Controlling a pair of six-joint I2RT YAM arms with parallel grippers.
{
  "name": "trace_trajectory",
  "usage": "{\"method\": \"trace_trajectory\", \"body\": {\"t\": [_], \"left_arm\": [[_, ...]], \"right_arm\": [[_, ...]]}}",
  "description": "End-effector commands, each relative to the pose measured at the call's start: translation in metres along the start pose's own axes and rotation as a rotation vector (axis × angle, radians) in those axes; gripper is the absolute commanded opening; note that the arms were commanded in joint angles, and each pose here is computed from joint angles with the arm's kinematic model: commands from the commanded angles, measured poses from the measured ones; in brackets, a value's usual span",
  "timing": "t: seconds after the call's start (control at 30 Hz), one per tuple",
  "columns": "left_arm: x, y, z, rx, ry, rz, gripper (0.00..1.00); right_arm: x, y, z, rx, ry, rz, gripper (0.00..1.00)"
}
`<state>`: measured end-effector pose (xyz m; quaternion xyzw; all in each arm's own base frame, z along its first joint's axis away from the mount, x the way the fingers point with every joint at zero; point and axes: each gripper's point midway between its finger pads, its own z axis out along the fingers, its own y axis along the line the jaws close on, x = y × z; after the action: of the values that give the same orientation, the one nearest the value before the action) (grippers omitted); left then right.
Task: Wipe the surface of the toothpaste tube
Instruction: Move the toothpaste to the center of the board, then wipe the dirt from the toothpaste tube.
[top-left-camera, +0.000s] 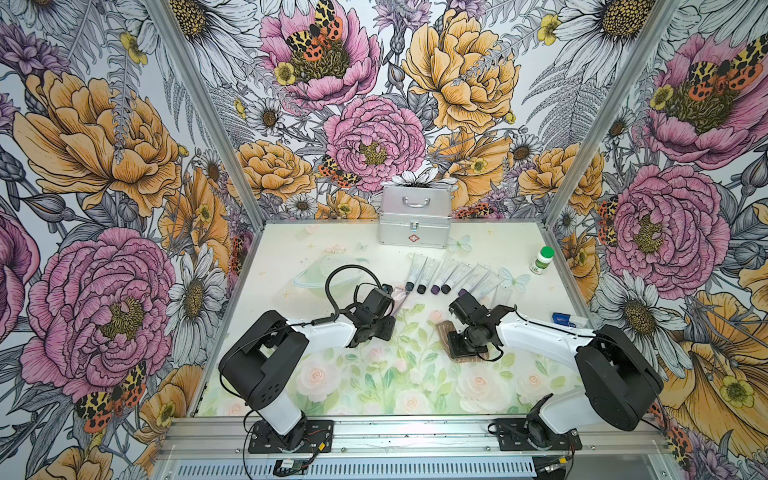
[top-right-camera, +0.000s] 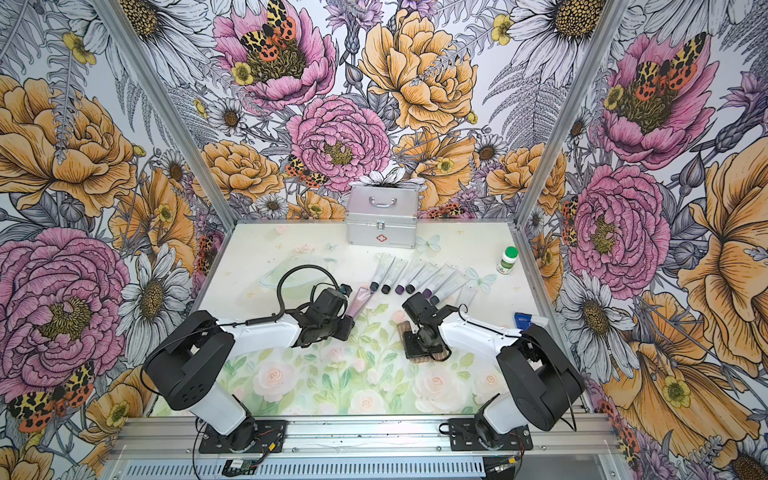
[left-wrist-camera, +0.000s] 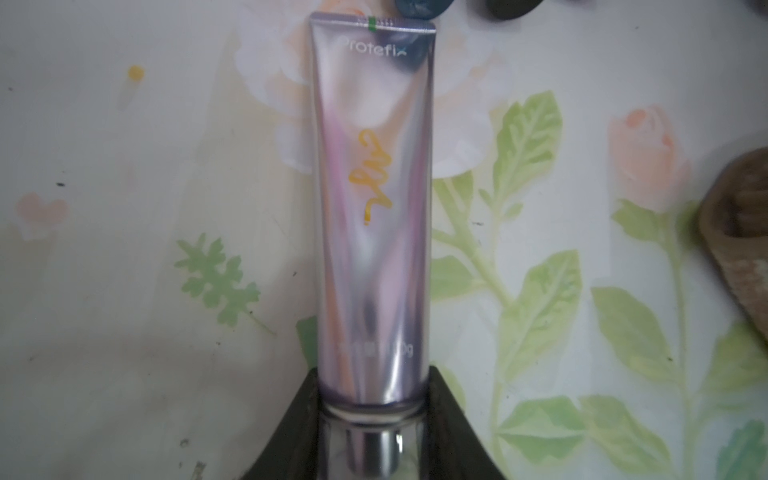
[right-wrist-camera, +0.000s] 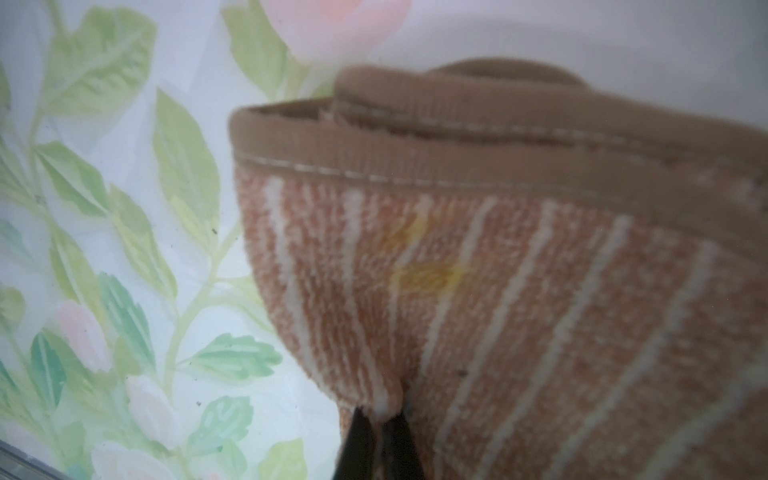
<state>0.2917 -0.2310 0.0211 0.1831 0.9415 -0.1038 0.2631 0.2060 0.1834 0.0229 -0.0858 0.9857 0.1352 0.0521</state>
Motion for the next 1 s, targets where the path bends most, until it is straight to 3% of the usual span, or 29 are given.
{"method": "trace_trajectory", "body": {"t": [0.0,0.43,0.97], "left_arm": [[0.014,-0.006,0.004,0.006,0.033,0.030,0.26],[0.038,-0.077,-0.038,0.186,-0.021,0.170,0.32],[0.052,-0.094,-0.021,0.189,0.019,0.220,0.31]], "right_arm": [[-0.011,0.012,-0.009,-0.028,-0.023,-0.016,0.00],[-0.065,0.042,-0.054,-0.174,-0.097,-0.017,0.00],[-0.072,0.074,-0.013,-0.251,0.014,-0.052,0.00]]}}
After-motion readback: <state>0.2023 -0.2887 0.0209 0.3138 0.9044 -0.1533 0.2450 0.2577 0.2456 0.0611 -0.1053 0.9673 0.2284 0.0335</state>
